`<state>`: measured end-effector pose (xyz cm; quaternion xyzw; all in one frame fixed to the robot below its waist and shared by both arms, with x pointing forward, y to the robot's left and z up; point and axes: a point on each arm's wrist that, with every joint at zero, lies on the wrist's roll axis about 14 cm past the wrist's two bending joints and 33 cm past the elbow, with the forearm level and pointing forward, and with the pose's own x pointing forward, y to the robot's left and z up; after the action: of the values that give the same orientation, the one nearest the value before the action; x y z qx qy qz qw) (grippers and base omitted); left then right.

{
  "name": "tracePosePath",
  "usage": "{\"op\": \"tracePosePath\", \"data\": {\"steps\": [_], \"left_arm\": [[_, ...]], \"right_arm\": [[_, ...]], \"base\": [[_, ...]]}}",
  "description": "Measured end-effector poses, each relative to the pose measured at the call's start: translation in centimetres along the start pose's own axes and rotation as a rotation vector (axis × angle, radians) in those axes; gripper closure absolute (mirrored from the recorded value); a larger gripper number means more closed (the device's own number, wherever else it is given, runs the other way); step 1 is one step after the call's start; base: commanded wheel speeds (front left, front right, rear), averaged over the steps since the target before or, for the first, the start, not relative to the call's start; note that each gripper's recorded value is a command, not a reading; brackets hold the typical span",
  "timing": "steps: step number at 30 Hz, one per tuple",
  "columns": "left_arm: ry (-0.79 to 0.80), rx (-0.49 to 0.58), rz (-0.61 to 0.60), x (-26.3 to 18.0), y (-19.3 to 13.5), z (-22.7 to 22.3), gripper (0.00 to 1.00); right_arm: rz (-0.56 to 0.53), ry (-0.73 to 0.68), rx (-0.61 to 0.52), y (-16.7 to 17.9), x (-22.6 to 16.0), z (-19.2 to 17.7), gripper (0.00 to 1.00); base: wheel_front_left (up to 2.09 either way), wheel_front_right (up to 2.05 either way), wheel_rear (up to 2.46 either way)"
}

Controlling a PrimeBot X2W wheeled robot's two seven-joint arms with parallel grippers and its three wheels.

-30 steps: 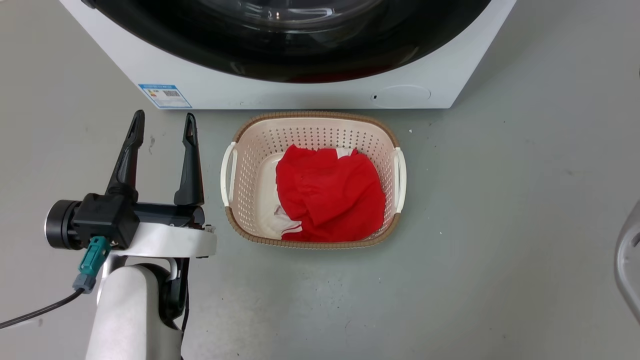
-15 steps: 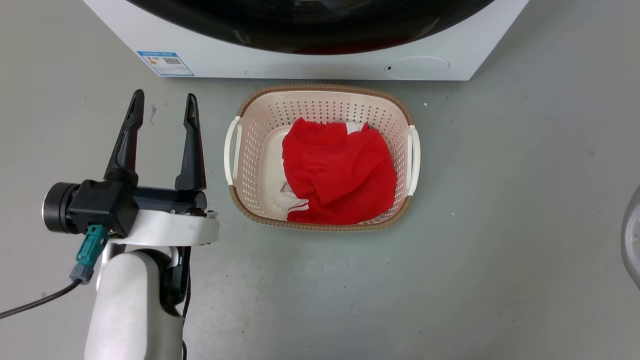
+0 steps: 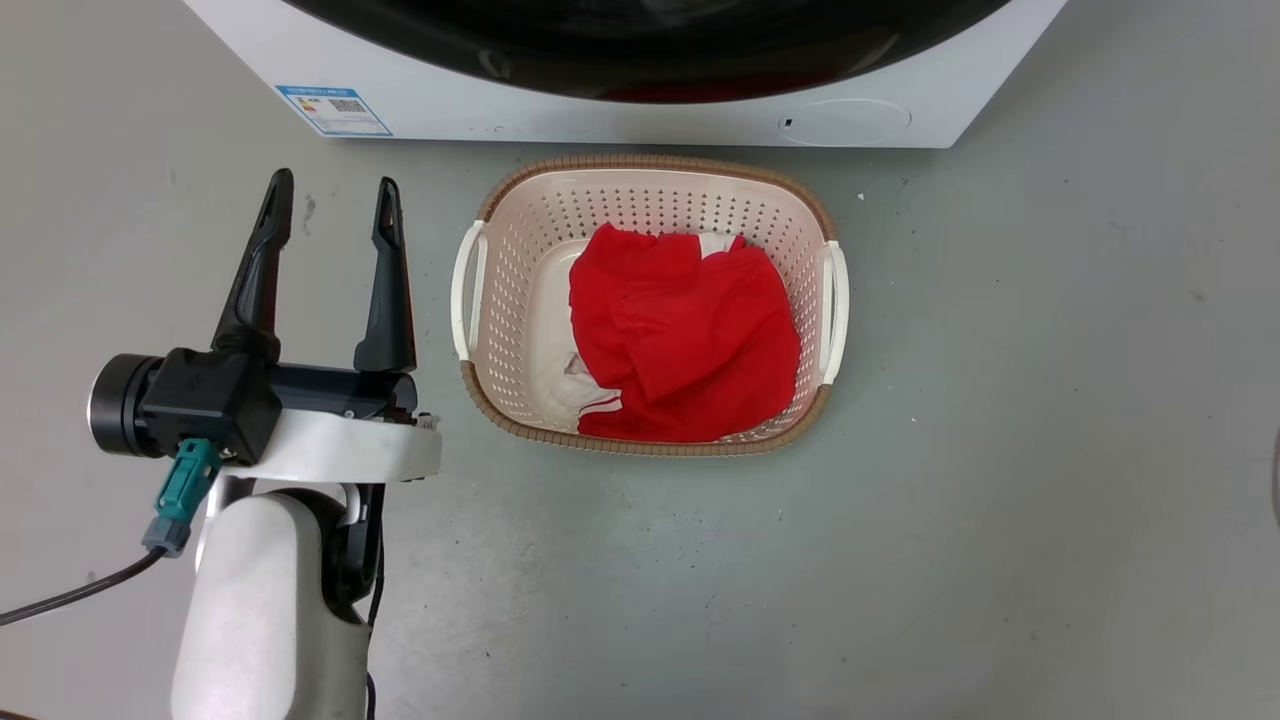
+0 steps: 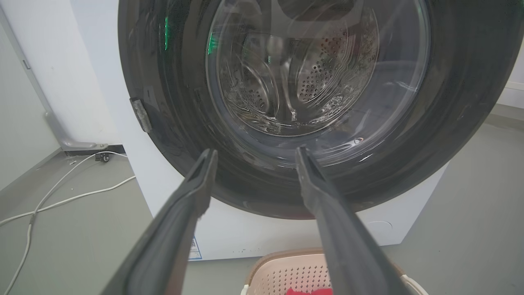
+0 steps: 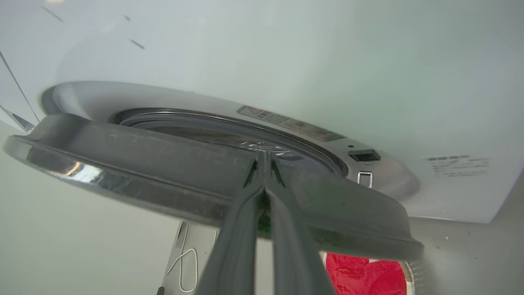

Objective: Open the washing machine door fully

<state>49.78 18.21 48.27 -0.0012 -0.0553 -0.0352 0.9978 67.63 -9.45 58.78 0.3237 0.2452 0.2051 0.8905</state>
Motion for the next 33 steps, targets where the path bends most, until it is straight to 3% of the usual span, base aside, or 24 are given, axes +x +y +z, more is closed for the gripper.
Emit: {"op": "tracePosePath", "data": {"steps": [13, 33], "left_arm": [[-0.018, -0.009, -0.01, 0.1, -0.5, 0.9, 0.0], [-0.034, -0.016, -0.003, -1.2, -0.4, 2.4, 0.0]], "right_arm": [[0.123, 0.147, 0.123, 1.6, -0.6, -4.8, 1.0], [0.28, 0.376, 0.112, 6.2, -3.0, -9.9, 1.0]], "base": [[0.0, 0.0, 0.0], [0.0, 0.0, 0.0]]}}
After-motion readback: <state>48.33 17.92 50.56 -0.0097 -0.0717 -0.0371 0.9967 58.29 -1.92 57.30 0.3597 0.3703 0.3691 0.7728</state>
